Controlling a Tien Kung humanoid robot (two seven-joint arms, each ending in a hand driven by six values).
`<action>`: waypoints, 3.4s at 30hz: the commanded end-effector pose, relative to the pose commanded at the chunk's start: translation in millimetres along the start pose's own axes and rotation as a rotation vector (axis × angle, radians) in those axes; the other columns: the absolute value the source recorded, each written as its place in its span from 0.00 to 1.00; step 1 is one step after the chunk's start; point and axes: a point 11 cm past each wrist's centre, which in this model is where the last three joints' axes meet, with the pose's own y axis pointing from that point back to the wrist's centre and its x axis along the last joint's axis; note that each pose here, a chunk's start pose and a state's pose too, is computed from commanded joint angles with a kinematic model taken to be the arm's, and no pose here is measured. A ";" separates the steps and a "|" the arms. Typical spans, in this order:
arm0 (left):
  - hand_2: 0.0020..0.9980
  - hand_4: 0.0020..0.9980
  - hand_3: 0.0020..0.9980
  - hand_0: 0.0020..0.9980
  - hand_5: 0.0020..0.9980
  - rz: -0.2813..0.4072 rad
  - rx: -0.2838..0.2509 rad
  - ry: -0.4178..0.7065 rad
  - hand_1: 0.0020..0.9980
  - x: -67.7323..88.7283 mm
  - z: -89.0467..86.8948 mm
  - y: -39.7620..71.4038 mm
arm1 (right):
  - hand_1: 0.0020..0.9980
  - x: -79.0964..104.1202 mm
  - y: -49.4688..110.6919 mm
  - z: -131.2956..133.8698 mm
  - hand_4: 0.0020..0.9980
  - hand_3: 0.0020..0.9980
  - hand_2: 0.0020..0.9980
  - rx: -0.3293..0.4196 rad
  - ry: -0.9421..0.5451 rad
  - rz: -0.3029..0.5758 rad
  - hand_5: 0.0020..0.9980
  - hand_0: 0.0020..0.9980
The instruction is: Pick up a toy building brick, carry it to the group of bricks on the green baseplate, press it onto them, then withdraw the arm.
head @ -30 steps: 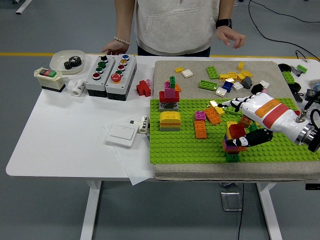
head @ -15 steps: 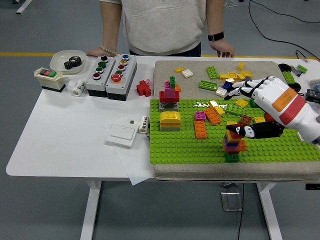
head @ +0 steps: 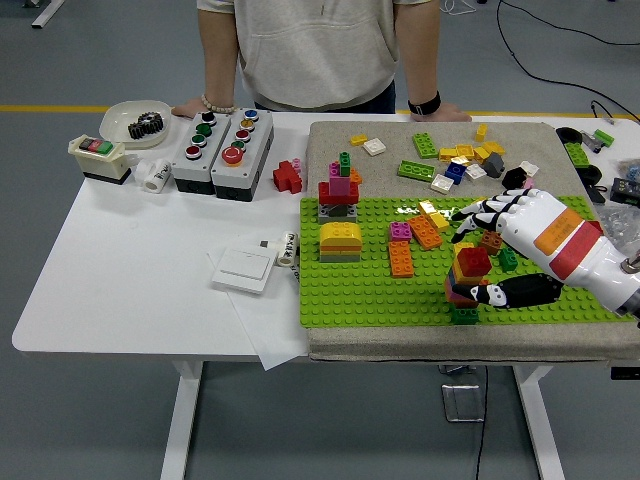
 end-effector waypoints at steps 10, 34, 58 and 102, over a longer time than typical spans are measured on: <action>0.72 0.64 0.59 0.74 0.66 0.000 0.001 -0.002 0.73 0.1 -0.1 0.0 | 0.61 -11.9 4.0 5.3 0.88 0.56 0.68 -0.020 0.008 -0.039 0.60 0.51; 0.73 0.64 0.59 0.74 0.67 0.001 0.000 -0.006 0.73 0.2 0.5 0.1 | 0.57 -15.0 8.7 9.0 0.86 0.55 0.66 -0.036 0.008 -0.037 0.62 0.40; 0.73 0.64 0.59 0.74 0.67 0.003 0.007 -0.016 0.73 0.4 -2.3 -0.3 | 0.54 -19.0 15.5 9.3 0.85 0.55 0.64 -0.047 0.001 -0.044 0.60 0.36; 0.72 0.64 0.59 0.74 0.67 0.000 -0.001 -0.011 0.73 0.1 1.3 0.3 | 0.52 -27.0 11.7 5.1 0.84 0.54 0.62 -0.029 -0.008 -0.069 0.57 0.34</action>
